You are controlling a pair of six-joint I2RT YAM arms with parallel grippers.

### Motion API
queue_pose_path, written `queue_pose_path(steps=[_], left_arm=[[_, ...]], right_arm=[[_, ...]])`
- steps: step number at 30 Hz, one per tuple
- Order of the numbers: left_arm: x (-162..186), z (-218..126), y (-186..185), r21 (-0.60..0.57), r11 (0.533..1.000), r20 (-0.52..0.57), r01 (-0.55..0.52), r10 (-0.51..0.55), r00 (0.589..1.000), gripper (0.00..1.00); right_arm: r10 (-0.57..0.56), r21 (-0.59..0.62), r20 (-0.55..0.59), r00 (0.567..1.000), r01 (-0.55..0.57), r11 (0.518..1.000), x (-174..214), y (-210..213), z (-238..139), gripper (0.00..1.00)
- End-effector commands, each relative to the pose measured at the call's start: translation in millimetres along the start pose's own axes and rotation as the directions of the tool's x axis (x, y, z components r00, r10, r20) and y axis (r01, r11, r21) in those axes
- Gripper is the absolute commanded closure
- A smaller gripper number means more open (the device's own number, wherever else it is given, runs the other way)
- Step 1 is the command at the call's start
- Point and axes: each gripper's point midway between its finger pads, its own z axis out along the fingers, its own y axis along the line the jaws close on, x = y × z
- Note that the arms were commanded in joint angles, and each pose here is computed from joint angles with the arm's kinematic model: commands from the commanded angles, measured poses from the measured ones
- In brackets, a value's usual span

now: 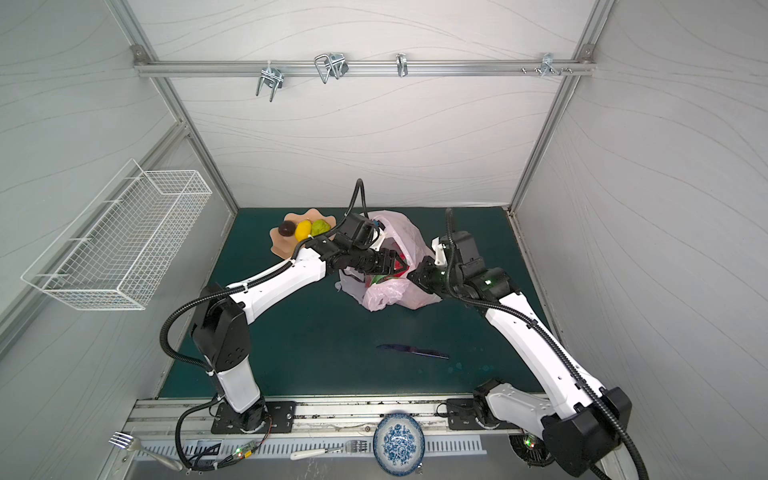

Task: Place the fruits into the plastic bag
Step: 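Open the left gripper to release the pear inside the bag, then withdraw the left gripper from the bag back over the fruit bowl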

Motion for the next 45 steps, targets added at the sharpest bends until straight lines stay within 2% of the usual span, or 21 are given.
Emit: queue_pose_path(steps=[1, 7, 14, 20, 27, 31, 35, 40, 43, 45], left_arm=[[6, -22, -4, -0.008, 0.997, -0.016, -0.079, 0.079, 0.997, 0.32], [30, -38, 10, -0.026, 0.992, -0.104, -0.126, 0.122, 0.987, 0.33], [61, -61, 26, -0.028, 0.986, -0.151, -0.162, 0.156, 0.976, 0.33], [77, -76, 28, -0.012, 0.982, -0.156, -0.19, 0.186, 0.97, 0.33], [89, -94, 36, -0.02, 0.985, -0.142, -0.173, 0.169, 0.975, 0.33], [90, -110, 39, -0.018, 0.991, -0.089, -0.136, 0.133, 0.987, 0.33], [77, -133, 42, 0.03, 0.999, 0.031, -0.031, 0.03, 0.999, 0.33], [58, -156, 46, 0.046, 0.997, 0.15, 0.057, -0.063, 0.987, 0.33], [45, -168, 57, -0.003, 0.994, 0.211, 0.11, -0.107, 0.972, 0.33], [36, -177, 76, -0.083, 0.982, 0.263, 0.168, -0.141, 0.954, 0.33]], right_arm=[[0.013, -0.016, 0.022, 1.0, -0.013, 1.0, -4, 2, -4, 1.0], [0.017, -0.023, 0.028, 0.999, -0.017, 1.0, -7, 4, -2, 1.0], [0.022, -0.03, 0.047, 0.999, -0.02, 0.999, -12, 5, -1, 1.0], [0.028, -0.029, 0.052, 0.998, -0.027, 0.999, -14, 4, 1, 1.0], [0.029, -0.03, 0.06, 0.998, -0.027, 0.999, -16, 4, 1, 1.0], [0.033, -0.028, 0.063, 0.997, -0.032, 0.999, -17, 3, 1, 1.0], [0.034, -0.028, 0.065, 0.997, -0.032, 0.999, -16, 2, 0, 1.0], [0.038, -0.023, 0.067, 0.997, -0.037, 0.999, -16, -1, 0, 1.0], [0.039, -0.025, 0.066, 0.997, -0.037, 0.999, -15, -1, -1, 1.0], [0.037, -0.027, 0.065, 0.997, -0.035, 0.999, -15, 0, -1, 1.0]])
